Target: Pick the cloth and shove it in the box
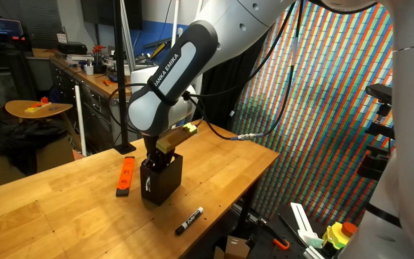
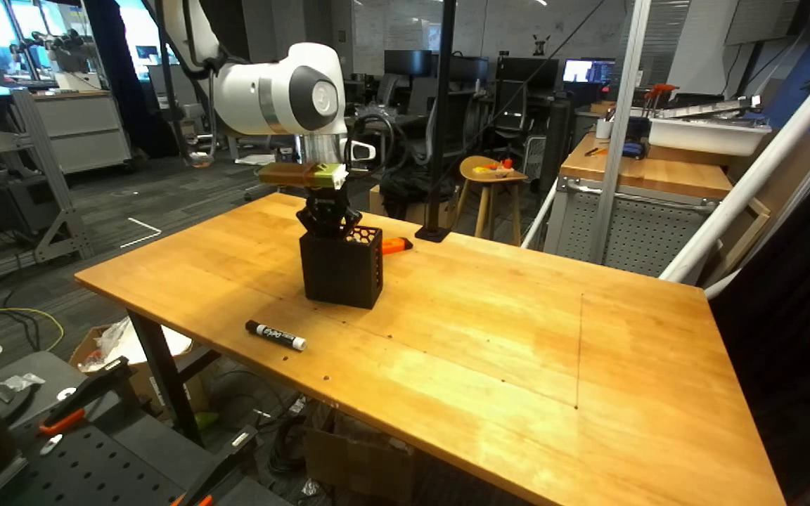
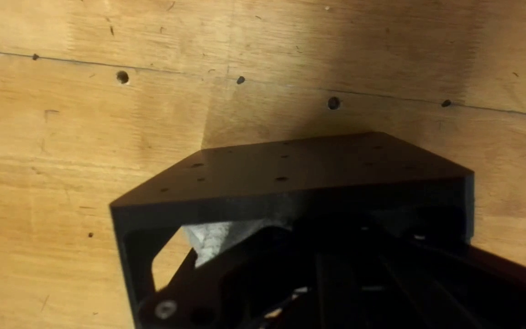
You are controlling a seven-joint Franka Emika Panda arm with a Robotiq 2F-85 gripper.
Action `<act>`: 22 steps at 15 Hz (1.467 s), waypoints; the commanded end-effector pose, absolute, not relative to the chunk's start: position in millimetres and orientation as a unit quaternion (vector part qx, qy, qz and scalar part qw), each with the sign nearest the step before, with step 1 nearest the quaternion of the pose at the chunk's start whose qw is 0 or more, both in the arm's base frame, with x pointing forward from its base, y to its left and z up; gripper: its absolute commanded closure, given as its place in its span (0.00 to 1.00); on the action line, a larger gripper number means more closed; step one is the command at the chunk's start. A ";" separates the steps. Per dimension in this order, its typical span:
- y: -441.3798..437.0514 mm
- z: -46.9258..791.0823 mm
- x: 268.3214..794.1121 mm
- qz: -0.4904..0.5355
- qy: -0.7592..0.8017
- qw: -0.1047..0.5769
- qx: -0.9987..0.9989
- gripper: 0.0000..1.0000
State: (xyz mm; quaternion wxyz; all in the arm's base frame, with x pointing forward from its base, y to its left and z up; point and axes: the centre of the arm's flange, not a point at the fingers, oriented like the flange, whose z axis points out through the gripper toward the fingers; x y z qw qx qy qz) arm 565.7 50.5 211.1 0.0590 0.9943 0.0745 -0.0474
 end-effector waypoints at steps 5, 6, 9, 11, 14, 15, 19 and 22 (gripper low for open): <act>67.3 178.0 563.1 -0.063 0.085 0.017 0.994 1.00; 68.0 177.8 562.1 -0.064 0.085 0.014 0.994 1.00; 67.1 190.5 559.6 -0.062 0.086 0.009 0.994 1.00; 65.9 207.5 559.0 -0.053 0.088 0.015 0.995 1.00; 63.5 233.4 559.8 -0.038 0.087 0.025 0.995 1.00; 62.8 243.8 559.9 -0.031 0.087 0.028 0.995 1.00; 59.3 293.0 559.3 0.007 0.080 0.038 0.996 1.00; 60.3 330.7 554.4 0.038 0.068 0.031 0.996 1.00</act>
